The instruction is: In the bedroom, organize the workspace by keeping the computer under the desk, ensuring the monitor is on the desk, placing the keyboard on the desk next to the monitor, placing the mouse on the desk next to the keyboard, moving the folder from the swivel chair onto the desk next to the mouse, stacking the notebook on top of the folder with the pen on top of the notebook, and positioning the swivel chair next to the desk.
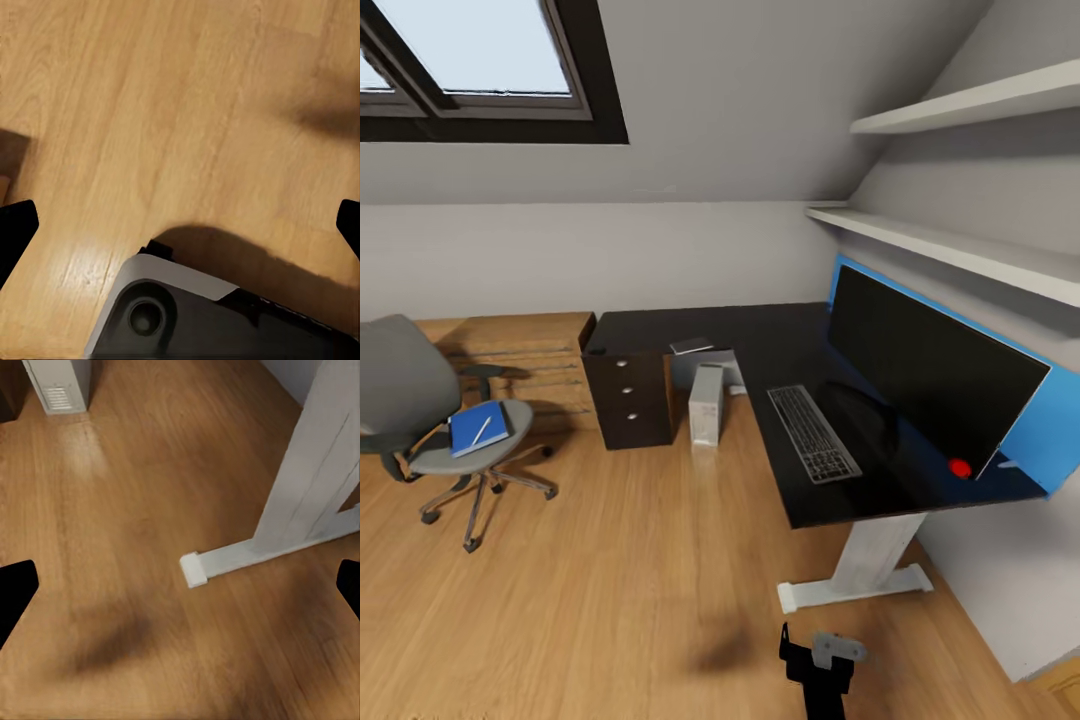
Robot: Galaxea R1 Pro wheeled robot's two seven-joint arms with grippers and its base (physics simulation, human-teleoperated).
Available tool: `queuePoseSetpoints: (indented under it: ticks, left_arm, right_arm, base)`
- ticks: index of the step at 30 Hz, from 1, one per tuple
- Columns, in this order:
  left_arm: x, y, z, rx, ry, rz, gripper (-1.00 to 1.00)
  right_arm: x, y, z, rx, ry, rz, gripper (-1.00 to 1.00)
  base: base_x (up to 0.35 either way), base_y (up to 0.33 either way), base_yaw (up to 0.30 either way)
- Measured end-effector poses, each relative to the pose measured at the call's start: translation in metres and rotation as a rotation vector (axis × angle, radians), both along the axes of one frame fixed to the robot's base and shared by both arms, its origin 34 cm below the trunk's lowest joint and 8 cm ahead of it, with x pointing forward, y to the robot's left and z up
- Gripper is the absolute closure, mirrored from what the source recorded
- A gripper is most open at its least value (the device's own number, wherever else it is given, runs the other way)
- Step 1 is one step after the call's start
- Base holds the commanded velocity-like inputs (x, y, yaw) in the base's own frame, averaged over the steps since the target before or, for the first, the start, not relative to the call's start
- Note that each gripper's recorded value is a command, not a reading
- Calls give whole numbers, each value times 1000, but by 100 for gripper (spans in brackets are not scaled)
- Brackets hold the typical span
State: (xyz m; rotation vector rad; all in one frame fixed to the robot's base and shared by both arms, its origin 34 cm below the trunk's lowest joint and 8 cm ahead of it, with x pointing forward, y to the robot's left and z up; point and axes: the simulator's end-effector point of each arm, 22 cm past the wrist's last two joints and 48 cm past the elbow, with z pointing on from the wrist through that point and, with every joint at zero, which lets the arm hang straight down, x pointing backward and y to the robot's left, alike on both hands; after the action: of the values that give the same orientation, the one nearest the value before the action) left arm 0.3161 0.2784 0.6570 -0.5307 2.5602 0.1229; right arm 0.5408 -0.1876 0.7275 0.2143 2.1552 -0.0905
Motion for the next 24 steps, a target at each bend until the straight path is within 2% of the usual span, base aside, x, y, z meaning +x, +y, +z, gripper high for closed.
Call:
queuePoseSetpoints:
  ticks: [2,4,11,24]
  left_arm:
    - [-1,-1,-1,-1,3,0,-100]
    - [-4,-6,-2,-6,10,-10,-100]
    - [-8,-9,-4,-8,21,-23,-100]
    - [-12,-10,-6,-8,31,-24,-100]
  right_arm:
    - [0,0,0,0,1,0,-100]
    - [1,5,0,-12,-2,36,-100]
    - [-1,12,-1,-32,-2,85,-100]
    - [-5,12,-5,-33,9,88,-100]
  base:
    - [304,0,273]
    - [326,0,273]
    - [332,0,270]
    - [335,0,267]
